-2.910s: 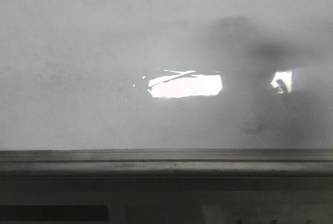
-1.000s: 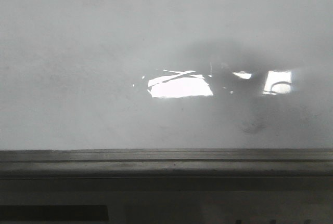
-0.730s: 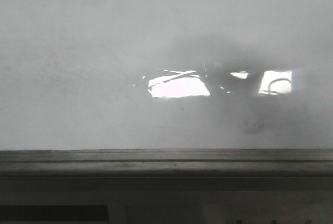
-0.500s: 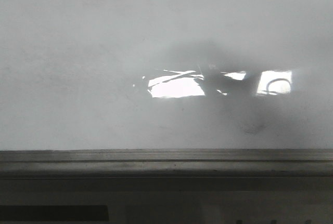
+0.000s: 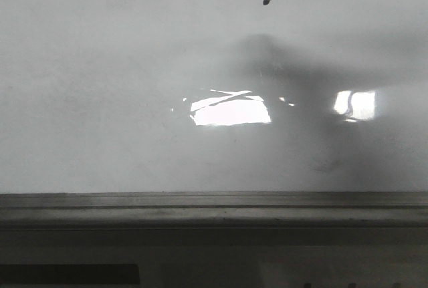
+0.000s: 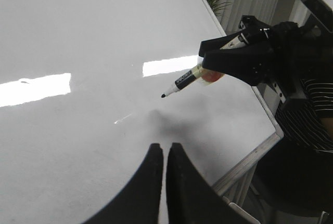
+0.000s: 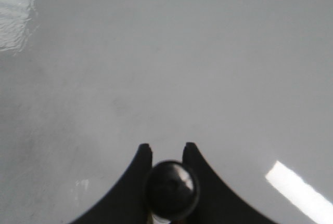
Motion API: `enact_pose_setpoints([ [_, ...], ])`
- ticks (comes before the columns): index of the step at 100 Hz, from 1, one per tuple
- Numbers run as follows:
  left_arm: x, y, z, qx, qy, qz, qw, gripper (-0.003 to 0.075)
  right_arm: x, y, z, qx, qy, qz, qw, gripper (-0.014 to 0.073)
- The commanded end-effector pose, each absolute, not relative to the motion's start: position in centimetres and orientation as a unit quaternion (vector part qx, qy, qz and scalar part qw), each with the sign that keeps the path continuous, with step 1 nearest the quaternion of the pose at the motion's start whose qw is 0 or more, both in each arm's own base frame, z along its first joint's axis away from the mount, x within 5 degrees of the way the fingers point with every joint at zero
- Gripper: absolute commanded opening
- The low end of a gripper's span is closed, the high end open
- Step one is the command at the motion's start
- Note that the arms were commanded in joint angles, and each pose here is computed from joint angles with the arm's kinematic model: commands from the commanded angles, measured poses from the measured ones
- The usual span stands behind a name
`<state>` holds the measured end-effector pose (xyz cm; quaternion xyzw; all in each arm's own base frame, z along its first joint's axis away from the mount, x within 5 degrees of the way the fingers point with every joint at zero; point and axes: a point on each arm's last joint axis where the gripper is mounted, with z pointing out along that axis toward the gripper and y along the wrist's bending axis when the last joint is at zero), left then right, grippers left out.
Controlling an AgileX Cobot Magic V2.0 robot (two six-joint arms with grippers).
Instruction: Write number 6 on whiteboard
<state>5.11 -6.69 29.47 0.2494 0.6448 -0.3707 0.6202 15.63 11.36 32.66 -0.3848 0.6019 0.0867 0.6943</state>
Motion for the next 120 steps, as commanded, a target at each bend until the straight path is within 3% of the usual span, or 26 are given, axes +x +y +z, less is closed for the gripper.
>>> enact_pose_setpoints([
  [1, 5.1, -6.7, 30.3, 0.240, 0.639, -0.381, 0.624, -0.0020, 15.9, 11.2, 34.5, -0.353, 0.565, 0.107, 0.738, -0.0043],
  [63, 5.1, -6.7, 30.3, 0.240, 0.639, -0.381, 0.624, -0.0020, 17.5, 11.5, 31.6, -0.366, 0.642, 0.080, 0.669, -0.0043],
  [90, 5.1, -6.7, 30.3, 0.240, 0.639, -0.381, 0.624, -0.0020, 17.5, 12.7, 30.8, -0.386, 0.643, 0.098, 0.654, -0.0043],
  [120, 5.1, -6.7, 30.3, 0.240, 0.639, -0.381, 0.624, -0.0020, 15.6, 14.4, 28.8, -0.432, 0.686, 0.112, 0.575, -0.0043],
])
